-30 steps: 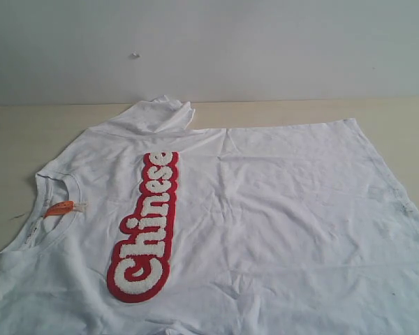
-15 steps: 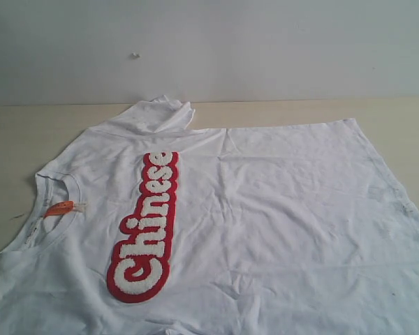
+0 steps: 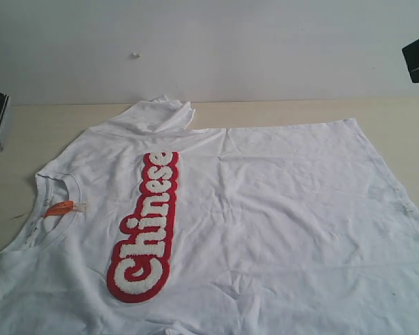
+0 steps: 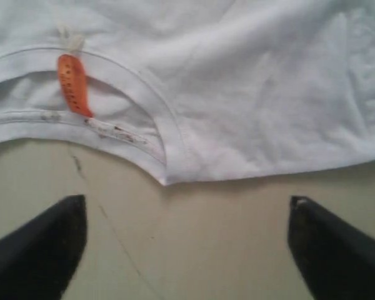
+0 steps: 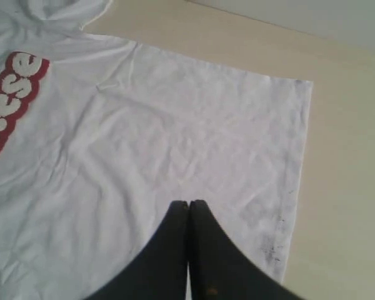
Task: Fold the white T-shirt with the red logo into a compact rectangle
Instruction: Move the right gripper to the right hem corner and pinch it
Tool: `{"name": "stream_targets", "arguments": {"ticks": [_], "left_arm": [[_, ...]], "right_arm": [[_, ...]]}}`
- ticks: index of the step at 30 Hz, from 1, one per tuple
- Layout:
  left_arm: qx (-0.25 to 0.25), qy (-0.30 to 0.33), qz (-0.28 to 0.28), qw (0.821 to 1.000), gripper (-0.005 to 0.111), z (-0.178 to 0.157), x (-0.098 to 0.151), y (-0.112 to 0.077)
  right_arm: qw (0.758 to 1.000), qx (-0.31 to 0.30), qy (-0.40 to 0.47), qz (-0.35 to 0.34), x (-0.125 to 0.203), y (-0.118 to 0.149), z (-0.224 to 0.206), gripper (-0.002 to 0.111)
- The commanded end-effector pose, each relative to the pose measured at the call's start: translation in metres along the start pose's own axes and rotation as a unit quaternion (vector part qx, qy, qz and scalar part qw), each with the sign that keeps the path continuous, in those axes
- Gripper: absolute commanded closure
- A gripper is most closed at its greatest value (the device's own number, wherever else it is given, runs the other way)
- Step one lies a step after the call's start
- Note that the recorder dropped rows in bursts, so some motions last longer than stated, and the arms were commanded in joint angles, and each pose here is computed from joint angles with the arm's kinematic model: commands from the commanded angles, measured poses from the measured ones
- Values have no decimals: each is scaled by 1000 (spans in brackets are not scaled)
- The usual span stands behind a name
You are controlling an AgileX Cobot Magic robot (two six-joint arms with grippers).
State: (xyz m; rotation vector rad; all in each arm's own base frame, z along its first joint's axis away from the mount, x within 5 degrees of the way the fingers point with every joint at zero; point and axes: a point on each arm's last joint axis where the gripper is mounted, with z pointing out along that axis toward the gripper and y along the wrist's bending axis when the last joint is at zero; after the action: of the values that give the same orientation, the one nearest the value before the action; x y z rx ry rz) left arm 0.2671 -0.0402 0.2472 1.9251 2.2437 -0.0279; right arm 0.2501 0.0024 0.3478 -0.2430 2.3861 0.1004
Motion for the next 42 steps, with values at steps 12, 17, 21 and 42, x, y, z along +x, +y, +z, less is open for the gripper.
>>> {"name": "stream_targets", "arguments": {"ticks": [12,17,21,42], "left_arm": [[-75,-18,4,997,3,2,-4,12],[-78,-18,4,997,3,2,-4,12],[-78,-18,4,997,3,2,-4,12],[-78,-18,4,997,3,2,-4,12]], "right_arm": [[1000,-1,-5,-3,-2,-1,-1,108],[1000,-1,-7,-3,-3,-1,-1,108],[1000,4,-21,6,-5,-2,-1,108],[998,-23,-49,-7,-5,8,-22,108]]}}
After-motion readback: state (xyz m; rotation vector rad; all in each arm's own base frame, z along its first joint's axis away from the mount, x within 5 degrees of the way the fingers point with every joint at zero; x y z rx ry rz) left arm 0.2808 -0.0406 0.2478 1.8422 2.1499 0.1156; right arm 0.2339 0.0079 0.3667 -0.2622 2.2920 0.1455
